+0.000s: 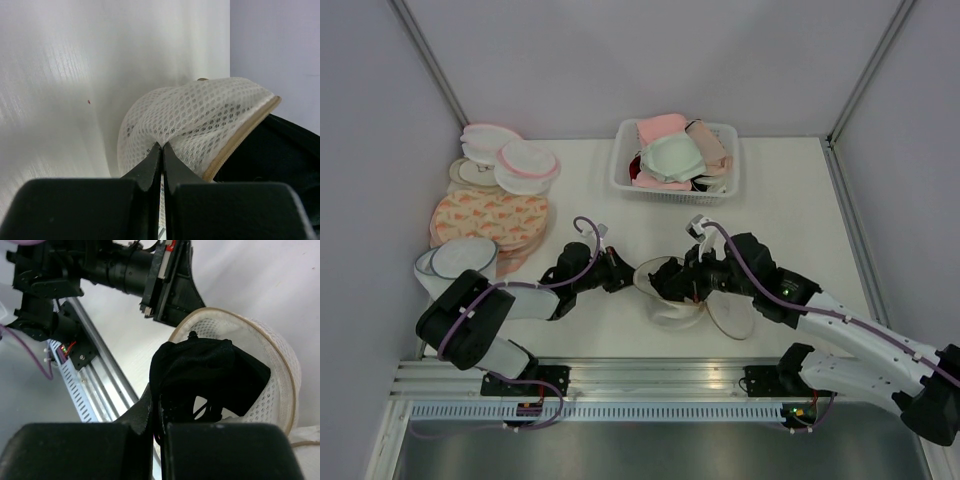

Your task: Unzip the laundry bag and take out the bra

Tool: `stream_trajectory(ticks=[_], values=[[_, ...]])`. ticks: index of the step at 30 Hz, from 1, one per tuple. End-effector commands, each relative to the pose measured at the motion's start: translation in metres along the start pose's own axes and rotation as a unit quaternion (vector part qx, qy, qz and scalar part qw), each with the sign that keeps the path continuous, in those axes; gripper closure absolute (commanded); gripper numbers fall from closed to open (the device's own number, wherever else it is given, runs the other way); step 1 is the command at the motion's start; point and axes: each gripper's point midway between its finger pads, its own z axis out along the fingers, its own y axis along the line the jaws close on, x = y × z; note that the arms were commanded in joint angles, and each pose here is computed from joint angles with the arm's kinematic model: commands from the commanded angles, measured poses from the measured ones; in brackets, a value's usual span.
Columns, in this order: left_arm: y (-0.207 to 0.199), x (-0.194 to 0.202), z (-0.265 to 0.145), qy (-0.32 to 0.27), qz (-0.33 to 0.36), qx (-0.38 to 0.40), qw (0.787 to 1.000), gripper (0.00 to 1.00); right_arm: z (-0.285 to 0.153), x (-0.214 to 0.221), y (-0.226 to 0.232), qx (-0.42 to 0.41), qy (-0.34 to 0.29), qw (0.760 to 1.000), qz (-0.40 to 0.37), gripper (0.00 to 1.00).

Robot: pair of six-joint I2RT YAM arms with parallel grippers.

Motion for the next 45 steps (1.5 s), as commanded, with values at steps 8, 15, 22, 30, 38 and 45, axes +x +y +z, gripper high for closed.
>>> stream_trajectory(ticks=[8,15,22,30,38,45], values=[[-0.021,-0.003,0.001,0.008,-0.005,0.052,0.999,0.98,0.047,-0.089,-0.058,0.158,-0.140,0.977,-0.022,1.00],[-0.020,0.001,-0.001,0.015,-0.006,0.054,0.998,0.98,0.020,-0.163,-0.034,0.145,-0.266,0.952,-0.039,1.00],[-0.013,0.004,0.000,0.018,-0.007,0.046,0.999,0.98,-0.024,-0.219,-0.010,0.150,-0.319,0.933,-0.075,1.00],[-0.013,0.010,0.000,0.026,-0.018,0.059,0.998,0.98,-0.010,-0.272,-0.028,0.195,-0.341,0.915,-0.097,1.00],[-0.010,0.019,-0.007,0.036,-0.025,0.062,0.997,0.98,0.015,-0.353,-0.061,0.237,-0.375,0.887,-0.123,1.00],[-0.008,0.028,-0.015,0.046,-0.031,0.063,0.996,0.98,0.017,-0.420,-0.088,0.237,-0.417,0.869,-0.119,1.00]])
